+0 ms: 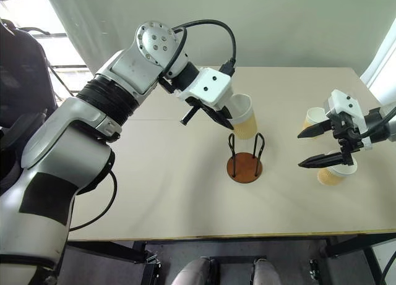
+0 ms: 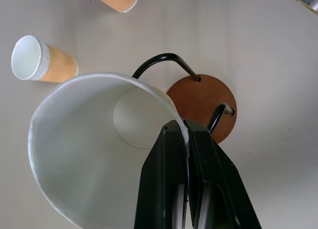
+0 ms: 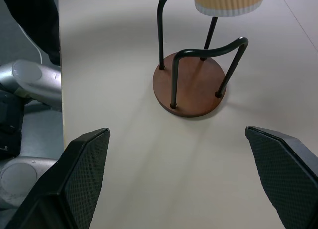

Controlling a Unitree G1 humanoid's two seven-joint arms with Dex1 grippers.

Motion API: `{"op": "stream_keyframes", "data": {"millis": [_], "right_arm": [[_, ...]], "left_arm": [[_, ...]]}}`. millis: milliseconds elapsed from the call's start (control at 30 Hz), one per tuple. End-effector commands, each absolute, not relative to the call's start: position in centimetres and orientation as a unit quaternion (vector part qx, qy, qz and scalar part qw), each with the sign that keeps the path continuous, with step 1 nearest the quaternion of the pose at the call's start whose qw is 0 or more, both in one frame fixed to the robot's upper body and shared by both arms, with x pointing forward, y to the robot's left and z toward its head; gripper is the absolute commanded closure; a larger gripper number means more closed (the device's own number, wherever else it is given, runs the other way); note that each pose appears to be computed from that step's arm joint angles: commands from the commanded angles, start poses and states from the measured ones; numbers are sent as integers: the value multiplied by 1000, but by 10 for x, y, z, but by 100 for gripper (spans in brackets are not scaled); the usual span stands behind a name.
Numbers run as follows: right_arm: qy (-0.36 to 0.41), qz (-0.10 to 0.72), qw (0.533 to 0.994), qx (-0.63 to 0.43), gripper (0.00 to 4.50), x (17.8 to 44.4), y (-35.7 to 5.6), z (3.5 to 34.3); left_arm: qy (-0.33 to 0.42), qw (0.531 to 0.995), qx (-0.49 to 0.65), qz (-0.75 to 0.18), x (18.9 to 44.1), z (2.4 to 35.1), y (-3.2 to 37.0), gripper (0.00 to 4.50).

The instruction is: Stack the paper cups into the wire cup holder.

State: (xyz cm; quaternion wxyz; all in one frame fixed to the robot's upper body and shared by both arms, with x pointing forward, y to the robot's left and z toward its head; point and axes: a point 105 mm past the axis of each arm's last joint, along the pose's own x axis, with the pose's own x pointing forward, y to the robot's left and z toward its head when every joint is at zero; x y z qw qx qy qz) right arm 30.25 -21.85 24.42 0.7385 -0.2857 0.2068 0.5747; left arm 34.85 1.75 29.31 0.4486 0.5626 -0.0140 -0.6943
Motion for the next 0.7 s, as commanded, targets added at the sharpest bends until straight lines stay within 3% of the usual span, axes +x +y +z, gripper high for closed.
{"op": "stream_keyframes", "data": {"millis": [33,700], "right_arm": [[191,573,738,-301,0,301,-219,258],[187,572,739,-303,0,303,-218,259]], "left_arm": [[-23,433,565,-702,341,301,16,442],[-9,414,572,-709,340,285,19,442]]}}
